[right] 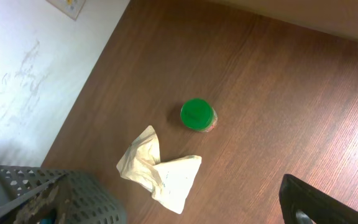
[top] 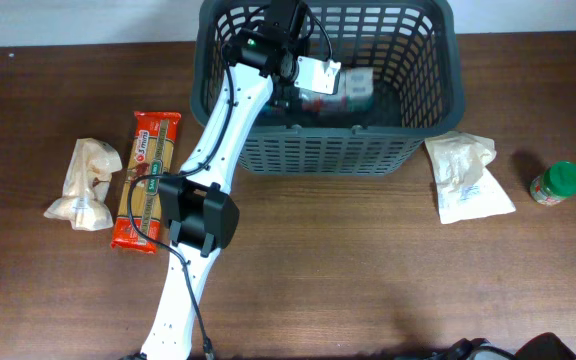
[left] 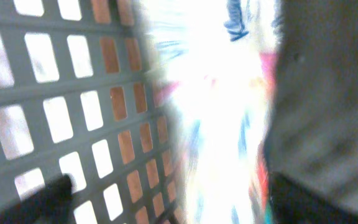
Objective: Pack container
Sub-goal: 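Lift the tissue pack with the left gripper and drop it into the basket, then grasp the San Remo spaghetti packet with the left gripper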
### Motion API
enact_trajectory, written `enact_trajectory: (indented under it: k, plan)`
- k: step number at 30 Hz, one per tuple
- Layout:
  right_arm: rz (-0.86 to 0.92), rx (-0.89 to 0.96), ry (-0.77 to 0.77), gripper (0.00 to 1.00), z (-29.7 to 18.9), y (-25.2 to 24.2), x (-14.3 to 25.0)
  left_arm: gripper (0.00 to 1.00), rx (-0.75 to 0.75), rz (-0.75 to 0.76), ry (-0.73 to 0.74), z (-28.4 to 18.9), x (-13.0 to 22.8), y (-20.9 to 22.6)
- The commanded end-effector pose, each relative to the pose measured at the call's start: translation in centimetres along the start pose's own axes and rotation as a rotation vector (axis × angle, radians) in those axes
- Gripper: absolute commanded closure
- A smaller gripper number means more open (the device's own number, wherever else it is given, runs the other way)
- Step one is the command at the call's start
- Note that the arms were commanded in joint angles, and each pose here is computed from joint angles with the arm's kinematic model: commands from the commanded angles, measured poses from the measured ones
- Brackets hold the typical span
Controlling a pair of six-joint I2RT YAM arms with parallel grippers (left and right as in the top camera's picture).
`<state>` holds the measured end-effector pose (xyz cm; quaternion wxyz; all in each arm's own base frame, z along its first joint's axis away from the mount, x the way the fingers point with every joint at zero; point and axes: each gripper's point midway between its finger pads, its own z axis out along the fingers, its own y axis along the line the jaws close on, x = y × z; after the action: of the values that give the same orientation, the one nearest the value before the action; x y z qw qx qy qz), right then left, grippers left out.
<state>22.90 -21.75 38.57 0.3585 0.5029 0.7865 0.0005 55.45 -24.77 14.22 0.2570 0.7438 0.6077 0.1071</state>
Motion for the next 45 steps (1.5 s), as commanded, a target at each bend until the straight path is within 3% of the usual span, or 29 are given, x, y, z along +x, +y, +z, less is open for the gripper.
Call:
enact_trajectory:
  k: [1, 6, 10, 15, 20, 22, 28, 33, 38, 45]
  plan:
    - [0.01, 0.012, -0.013, 0.01, -0.2, -0.3, -0.3, 0.01, -0.104, -0.179, -0.15, -7.1, -2.7, 3.2]
    - [0.01, 0.012, -0.013, 0.01, -0.2, -0.3, -0.3, 0.01, -0.241, -0.405, -0.317, -20.3, -4.2, 5.8]
    - [0.01, 0.012, -0.013, 0.01, -0.2, -0.2, -0.3, 0.01, -0.266, -0.443, -0.314, -28.8, -3.0, 3.4]
    - [0.01, 0.012, -0.013, 0.01, -0.2, -0.2, -0.3, 0.01, -0.176, -0.574, -0.202, -33.0, 1.9, -1.7]
    - [0.01, 0.012, -0.013, 0.01, -0.2, -0.3, -0.3, 0.01, -0.154, -1.169, -0.002, -31.1, 12.3, -3.0]
    - [0.01, 0.012, -0.013, 0.01, -0.2, -0.3, -0.3, 0.01, -0.052, -1.518, 0.157, -26.9, 19.9, -6.0]
    - [0.01, 0.012, -0.013, 0.01, -0.2, -0.3, -0.3, 0.01, 0.278, -1.627, 0.345, -16.8, 23.5, -12.6]
    - [0.01, 0.012, -0.013, 0.01, -0.2, -0.3, -0.3, 0.01, 0.429, -1.645, 0.436, -10.9, 24.5, -17.1]
    - [0.01, 0.012, -0.013, 0.01, -0.2, -0.3, -0.3, 0.01, 0.409, -1.689, 0.649, -9.0, 27.0, -20.4]
    - [0.01, 0.012, -0.013, 0.01, -0.2, -0.3, -0.3, 0.01, 0.399, -1.679, 0.668, -6.9, 27.7, -21.8]
